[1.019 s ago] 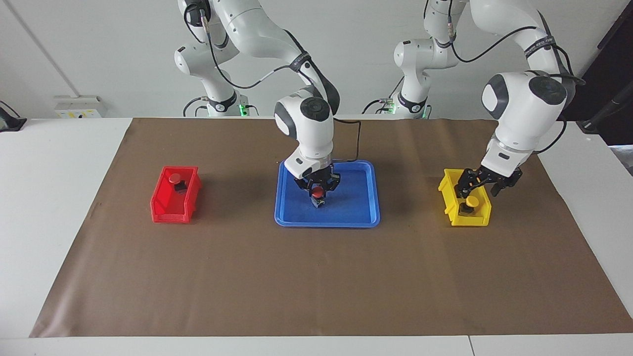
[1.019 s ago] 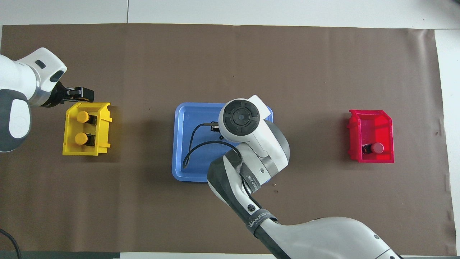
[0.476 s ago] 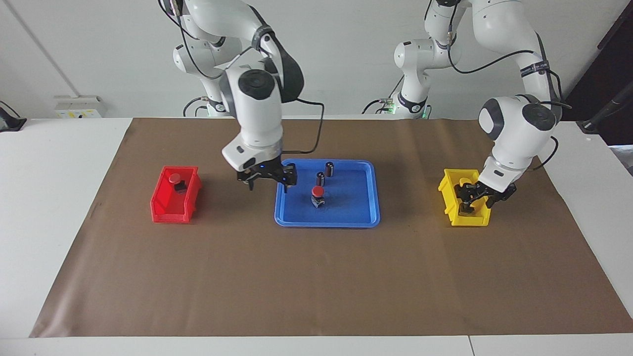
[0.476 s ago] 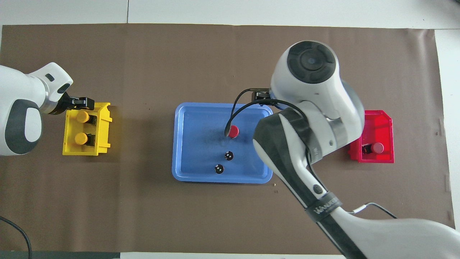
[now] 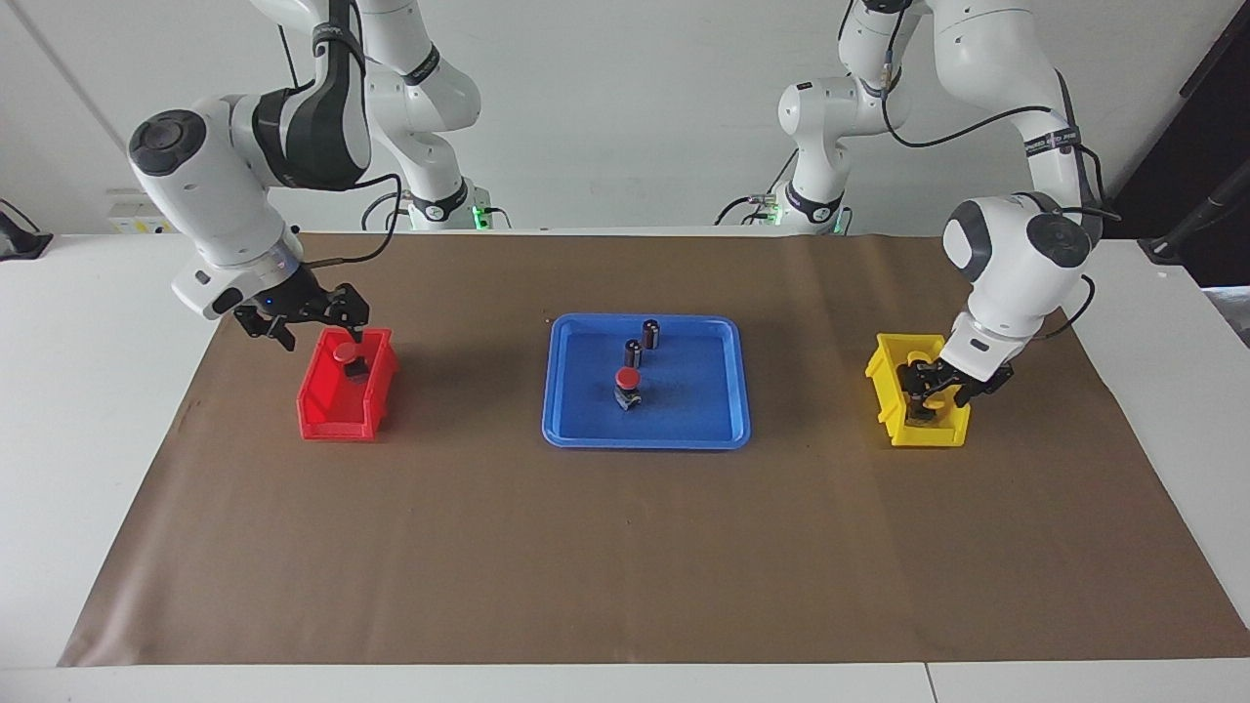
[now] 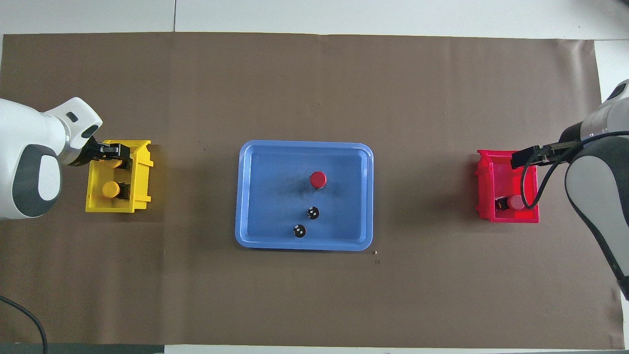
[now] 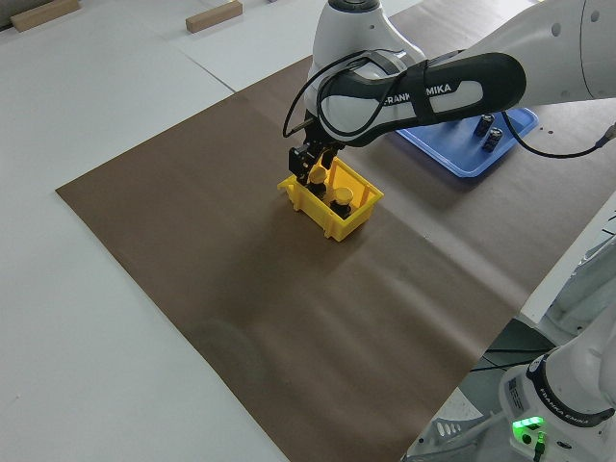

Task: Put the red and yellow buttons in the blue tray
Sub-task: 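Return the right gripper to the red holder while the left gripper grasps a yellow button, then place the yellow button in the blue tray with the left gripper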

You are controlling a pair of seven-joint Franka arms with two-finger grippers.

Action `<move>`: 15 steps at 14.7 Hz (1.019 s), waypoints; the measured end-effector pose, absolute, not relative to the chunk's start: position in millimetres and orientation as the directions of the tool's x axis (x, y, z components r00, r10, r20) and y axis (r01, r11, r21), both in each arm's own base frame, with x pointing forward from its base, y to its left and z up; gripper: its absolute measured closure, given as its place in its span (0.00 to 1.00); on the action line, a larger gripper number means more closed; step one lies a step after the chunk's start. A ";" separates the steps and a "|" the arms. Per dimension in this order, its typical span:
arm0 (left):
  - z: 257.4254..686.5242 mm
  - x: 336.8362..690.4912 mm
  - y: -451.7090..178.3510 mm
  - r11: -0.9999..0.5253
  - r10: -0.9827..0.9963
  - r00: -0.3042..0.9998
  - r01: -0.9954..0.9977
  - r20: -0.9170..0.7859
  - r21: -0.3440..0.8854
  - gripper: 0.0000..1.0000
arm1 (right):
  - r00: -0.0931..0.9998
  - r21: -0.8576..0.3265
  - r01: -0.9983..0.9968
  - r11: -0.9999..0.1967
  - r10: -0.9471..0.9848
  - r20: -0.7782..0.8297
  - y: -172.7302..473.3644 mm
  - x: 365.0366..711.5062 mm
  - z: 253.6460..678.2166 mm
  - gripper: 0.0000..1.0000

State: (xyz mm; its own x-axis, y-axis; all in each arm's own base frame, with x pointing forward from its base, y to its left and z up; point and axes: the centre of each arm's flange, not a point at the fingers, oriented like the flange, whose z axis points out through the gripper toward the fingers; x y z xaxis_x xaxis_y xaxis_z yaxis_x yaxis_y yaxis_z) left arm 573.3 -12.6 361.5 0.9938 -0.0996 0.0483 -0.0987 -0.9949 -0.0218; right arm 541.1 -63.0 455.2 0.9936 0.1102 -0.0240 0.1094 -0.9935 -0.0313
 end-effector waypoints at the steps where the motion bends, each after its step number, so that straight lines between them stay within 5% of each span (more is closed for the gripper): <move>1: 359.4 571.7 -12.3 -0.995 -0.099 0.994 -0.098 0.047 -0.022 0.29 | 0.993 -0.029 0.113 -0.993 0.114 -0.007 -69.7 532.8 439.0 0.04; 3: 358.2 570.4 -12.2 -0.995 -0.099 0.994 -0.098 0.048 -0.022 0.32 | 0.993 -0.026 0.120 -0.992 0.120 0.011 -67.3 518.9 413.2 0.12; 6: 366.0 573.0 -11.6 -0.994 -0.112 0.992 -0.111 0.059 -0.024 0.59 | 0.992 -0.024 0.128 -0.991 0.128 0.018 -61.1 508.6 394.8 0.17; 11: 469.5 596.5 -35.2 -0.992 -0.122 0.992 -0.123 -0.024 -0.021 0.59 | 0.994 -0.023 0.109 -0.994 0.109 0.022 -68.0 491.8 366.0 0.22; 15: 479.1 571.4 -197.4 -0.999 0.030 1.000 0.029 -0.011 -0.025 0.59 | 0.994 -0.027 0.108 -0.994 0.108 0.008 -66.9 482.5 354.5 0.25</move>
State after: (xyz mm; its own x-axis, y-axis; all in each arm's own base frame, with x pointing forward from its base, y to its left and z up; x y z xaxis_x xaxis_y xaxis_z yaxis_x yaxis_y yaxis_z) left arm 571.4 -197.4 479.1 0.9995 0.0297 -0.0105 0.0295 -0.9993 -0.0248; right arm 482.5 -66.9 354.5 0.9941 0.1080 0.0080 0.1082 -0.9938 -0.0267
